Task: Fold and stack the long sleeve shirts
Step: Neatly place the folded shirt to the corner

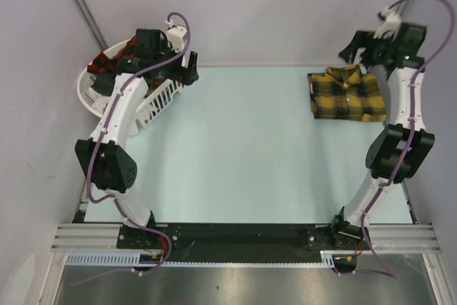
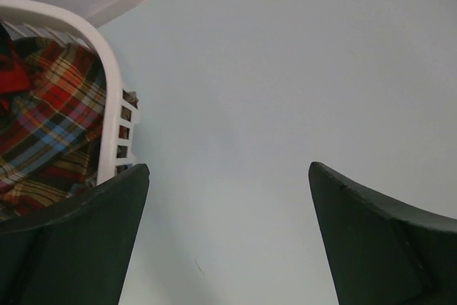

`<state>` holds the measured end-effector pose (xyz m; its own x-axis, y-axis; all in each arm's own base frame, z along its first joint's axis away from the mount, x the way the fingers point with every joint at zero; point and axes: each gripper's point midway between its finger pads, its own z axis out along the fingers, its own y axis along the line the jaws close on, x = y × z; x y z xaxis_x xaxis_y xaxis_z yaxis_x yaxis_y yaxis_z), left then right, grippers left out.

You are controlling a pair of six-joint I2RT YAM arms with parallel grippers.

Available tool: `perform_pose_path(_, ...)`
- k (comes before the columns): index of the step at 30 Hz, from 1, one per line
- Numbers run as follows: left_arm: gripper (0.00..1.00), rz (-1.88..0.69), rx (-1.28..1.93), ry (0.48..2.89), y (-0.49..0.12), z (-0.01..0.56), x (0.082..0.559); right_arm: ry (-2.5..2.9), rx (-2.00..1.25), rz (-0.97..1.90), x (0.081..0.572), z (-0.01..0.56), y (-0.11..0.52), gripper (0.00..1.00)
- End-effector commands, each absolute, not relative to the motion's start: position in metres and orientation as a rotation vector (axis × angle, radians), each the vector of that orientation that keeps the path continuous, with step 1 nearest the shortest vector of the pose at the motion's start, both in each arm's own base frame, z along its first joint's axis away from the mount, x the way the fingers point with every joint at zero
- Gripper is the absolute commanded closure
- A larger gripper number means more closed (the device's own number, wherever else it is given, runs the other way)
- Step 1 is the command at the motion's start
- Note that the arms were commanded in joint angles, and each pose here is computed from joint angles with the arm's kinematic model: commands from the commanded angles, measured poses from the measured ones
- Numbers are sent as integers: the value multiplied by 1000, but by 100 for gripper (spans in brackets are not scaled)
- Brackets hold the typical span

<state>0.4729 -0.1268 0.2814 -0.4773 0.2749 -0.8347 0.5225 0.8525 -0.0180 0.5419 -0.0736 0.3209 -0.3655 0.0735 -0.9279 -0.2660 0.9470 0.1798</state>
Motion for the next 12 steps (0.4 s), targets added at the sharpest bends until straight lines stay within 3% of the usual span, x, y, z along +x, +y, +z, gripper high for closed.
perform_pose_path(1, 1, -311, 549, 2175, -124, 265, 438, 2141, -141, 673, 482, 242, 19, 0)
perform_pose_path(5, 0, -263, 576, 2320, -116, 194, 396, 2243, -306, 715, 425, 201, 85, 0)
perform_pose_path(9, 1, -253, 613, 2335, -119, 171, 358, 2332, -381, 704, 377, 159, 114, 0)
perform_pose_path(12, 1, -253, 601, 2333, -116, 170, 347, 2311, -447, 668, 363, 163, 123, 0)
